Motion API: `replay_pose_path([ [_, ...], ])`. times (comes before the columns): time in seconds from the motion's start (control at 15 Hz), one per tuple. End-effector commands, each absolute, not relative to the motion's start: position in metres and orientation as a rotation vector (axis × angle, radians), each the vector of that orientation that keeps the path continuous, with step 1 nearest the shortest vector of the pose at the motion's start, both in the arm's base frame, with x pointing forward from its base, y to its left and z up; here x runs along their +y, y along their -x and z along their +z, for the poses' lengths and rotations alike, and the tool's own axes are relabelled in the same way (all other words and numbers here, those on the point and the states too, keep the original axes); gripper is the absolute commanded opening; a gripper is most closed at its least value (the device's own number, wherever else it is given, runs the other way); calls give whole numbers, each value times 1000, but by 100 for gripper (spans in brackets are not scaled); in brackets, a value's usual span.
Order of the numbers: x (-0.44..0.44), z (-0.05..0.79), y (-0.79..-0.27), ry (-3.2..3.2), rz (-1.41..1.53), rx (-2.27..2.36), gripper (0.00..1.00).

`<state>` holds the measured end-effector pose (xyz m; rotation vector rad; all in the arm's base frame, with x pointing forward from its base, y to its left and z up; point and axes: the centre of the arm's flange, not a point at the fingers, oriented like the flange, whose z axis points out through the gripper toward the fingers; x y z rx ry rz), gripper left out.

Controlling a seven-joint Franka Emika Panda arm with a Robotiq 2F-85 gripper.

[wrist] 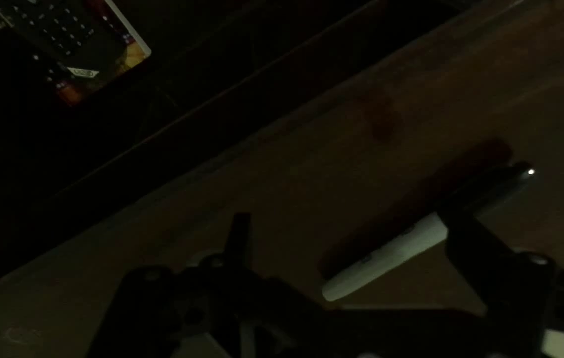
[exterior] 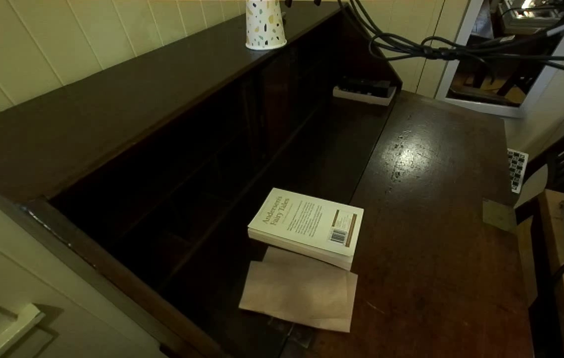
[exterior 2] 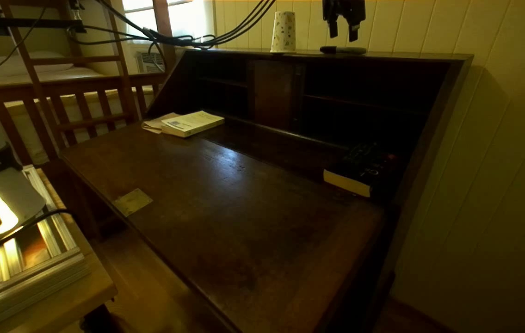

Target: Put the black object on the cup

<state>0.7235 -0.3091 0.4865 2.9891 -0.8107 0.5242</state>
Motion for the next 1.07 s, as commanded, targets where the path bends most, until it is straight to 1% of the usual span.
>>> replay_pose_path([
  [0.0,-323,496,-758,-3011,531,-740,100],
  [0.07,-308,486,-727,-2997,526,-778,100],
  [0.33,-308,484,-728,-2997,526,-775,100],
  [0.6,-297,480,-721,-2951,746,-731,100],
  [1.0,-285,467,-735,-2992,868,-673,100],
])
